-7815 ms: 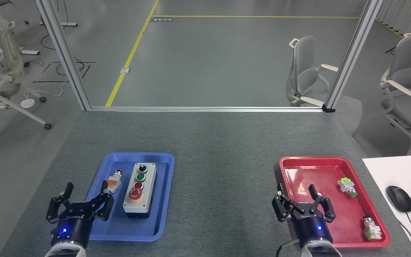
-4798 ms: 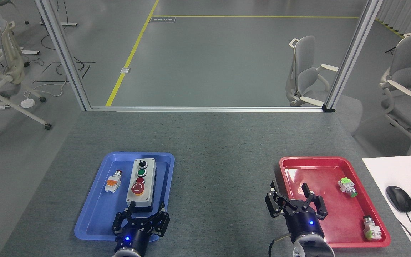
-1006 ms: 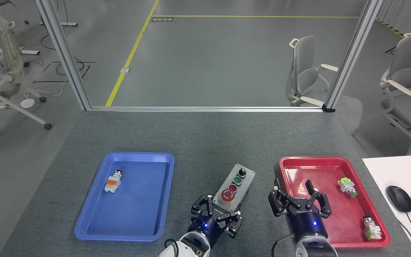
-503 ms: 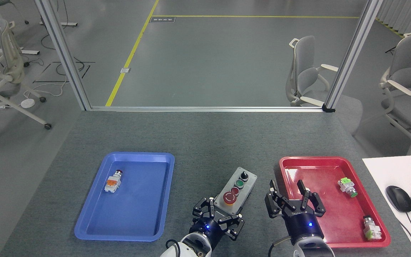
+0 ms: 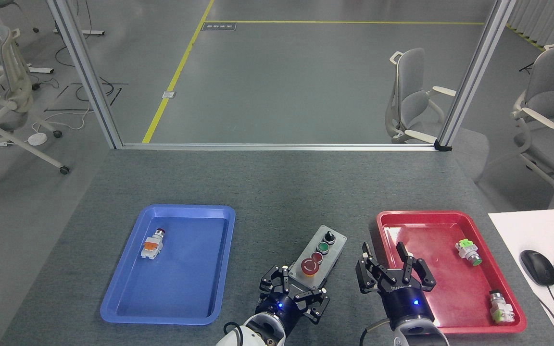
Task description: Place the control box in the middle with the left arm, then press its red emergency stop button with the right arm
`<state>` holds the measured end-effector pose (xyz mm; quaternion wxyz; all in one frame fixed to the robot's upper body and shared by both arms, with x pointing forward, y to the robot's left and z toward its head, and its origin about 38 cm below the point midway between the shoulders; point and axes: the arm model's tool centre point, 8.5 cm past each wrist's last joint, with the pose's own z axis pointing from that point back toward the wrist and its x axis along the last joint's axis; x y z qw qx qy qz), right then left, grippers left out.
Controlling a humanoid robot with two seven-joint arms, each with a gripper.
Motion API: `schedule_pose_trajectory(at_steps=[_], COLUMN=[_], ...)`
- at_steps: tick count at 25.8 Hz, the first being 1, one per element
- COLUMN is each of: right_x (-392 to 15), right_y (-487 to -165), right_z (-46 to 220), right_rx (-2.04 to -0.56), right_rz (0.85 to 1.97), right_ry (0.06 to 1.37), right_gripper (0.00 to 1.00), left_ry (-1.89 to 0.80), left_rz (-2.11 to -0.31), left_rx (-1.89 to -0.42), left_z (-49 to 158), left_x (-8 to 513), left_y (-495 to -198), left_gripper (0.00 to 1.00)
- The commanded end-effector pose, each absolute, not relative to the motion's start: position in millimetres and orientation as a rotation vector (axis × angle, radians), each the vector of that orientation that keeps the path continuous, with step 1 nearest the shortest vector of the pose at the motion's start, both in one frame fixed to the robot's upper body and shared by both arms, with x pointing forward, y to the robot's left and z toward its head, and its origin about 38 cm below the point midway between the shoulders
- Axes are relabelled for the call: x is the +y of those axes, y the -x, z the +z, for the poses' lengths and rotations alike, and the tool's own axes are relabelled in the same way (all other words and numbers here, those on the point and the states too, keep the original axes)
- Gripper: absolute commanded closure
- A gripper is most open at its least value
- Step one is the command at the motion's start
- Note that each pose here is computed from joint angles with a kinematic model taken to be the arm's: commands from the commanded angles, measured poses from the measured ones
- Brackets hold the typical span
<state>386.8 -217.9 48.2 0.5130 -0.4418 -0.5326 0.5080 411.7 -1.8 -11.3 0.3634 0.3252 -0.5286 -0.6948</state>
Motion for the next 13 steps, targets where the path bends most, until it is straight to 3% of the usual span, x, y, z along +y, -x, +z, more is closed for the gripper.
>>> schedule_pose_trajectory(at_steps=[1,6,8,13], right_x=[-218.4,-218.0,-217.9,-218.3], right_y=[-386.4,-386.7,-386.6,-386.6], right_z=[43.8,42.7,42.2,42.2], right_rx=[-1.267,-1.264,-1.265,-1.265], right_rz=[1.223,1.228,1.228,1.228], right_ry=[1.056,1.055,1.052,1.052], right_gripper=[0.18,0.17,0.16,0.15], left_ry=[-0.839,-0.841,-0.841,-0.839], left_rz=[-1.787,-1.787,-1.789,-1.788], left_rx=[-1.361,-1.365,-1.366,-1.373], left_z=[-10.9,-10.3,-10.6,-10.2], left_x=[-1.7,-2.0,-2.5,-4.0], left_y=[-411.8,-411.9,-411.1,-409.4], left_gripper=[0.25,0.18,0.10,0.06])
